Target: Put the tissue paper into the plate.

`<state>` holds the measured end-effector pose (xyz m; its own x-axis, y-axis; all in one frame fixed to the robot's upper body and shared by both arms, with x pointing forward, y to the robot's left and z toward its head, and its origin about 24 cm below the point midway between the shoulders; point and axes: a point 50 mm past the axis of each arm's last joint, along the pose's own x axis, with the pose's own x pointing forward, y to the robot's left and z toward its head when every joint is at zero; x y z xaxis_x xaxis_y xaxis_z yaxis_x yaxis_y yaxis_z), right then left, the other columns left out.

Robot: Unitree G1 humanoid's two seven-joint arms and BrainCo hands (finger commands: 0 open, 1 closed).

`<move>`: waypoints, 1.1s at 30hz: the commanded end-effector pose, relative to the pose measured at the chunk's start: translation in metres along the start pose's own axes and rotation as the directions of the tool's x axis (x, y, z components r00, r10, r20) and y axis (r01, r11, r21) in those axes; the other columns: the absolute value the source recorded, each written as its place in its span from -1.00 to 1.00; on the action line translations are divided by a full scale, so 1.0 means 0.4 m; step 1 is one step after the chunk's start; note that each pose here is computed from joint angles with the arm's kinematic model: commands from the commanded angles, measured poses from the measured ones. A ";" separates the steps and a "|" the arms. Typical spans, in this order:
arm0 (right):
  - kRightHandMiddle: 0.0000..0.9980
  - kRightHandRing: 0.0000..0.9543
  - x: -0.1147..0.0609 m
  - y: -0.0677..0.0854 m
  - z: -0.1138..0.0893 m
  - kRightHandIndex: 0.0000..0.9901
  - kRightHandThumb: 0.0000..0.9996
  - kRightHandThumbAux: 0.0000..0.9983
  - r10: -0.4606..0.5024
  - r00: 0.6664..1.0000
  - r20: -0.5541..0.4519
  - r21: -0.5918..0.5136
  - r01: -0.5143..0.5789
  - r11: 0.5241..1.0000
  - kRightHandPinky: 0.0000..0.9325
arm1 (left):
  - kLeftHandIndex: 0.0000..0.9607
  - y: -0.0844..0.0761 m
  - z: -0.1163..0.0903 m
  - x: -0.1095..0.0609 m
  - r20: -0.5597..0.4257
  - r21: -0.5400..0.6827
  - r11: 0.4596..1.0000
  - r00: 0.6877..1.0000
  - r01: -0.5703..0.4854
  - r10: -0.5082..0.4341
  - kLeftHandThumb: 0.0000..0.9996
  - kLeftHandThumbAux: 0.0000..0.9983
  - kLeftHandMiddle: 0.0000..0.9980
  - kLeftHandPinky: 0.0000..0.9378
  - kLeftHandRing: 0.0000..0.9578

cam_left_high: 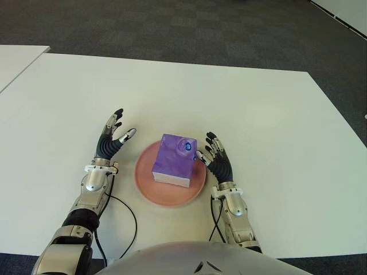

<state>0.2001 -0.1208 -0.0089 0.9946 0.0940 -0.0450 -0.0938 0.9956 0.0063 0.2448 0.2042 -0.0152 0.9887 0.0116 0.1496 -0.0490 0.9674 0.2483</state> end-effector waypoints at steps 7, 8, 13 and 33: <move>-0.98 -1.00 -0.063 -0.014 -0.094 -1.00 -1.00 0.42 -0.027 0.974 -0.225 0.009 0.030 1.000 -1.00 | -1.00 -0.104 -0.131 -0.196 -0.361 -0.165 0.981 0.932 -0.104 0.038 -1.00 0.02 -1.00 -1.00 -1.00; -0.98 -1.00 -0.063 -0.015 -0.093 -1.00 -1.00 0.42 -0.029 0.974 -0.223 0.009 0.032 0.999 -1.00 | -1.00 -0.106 -0.131 -0.197 -0.363 -0.175 0.978 0.931 -0.110 0.040 -1.00 0.02 -1.00 -1.00 -1.00; -0.98 -1.00 -0.064 -0.017 -0.094 -1.00 -1.00 0.42 -0.039 0.975 -0.218 0.002 0.040 0.999 -1.00 | -1.00 -0.123 -0.110 -0.188 -0.331 -0.201 0.973 0.942 -0.116 0.044 -1.00 0.02 -1.00 -1.00 -1.00; -1.00 -1.00 -0.069 -0.020 -0.084 -1.00 -1.00 0.24 -0.135 0.978 -0.158 -0.048 0.129 0.991 -1.00 | -1.00 -0.124 -0.096 -0.196 -0.327 -0.224 0.969 0.945 -0.100 0.022 -1.00 -0.04 -1.00 -1.00 -1.00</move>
<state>0.1967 -0.1241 -0.0088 0.9988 0.0420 -0.0257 -0.0425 0.9989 -0.0191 0.2392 0.1858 -0.0120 0.9802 0.1089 0.1653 -0.1205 0.9908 0.0616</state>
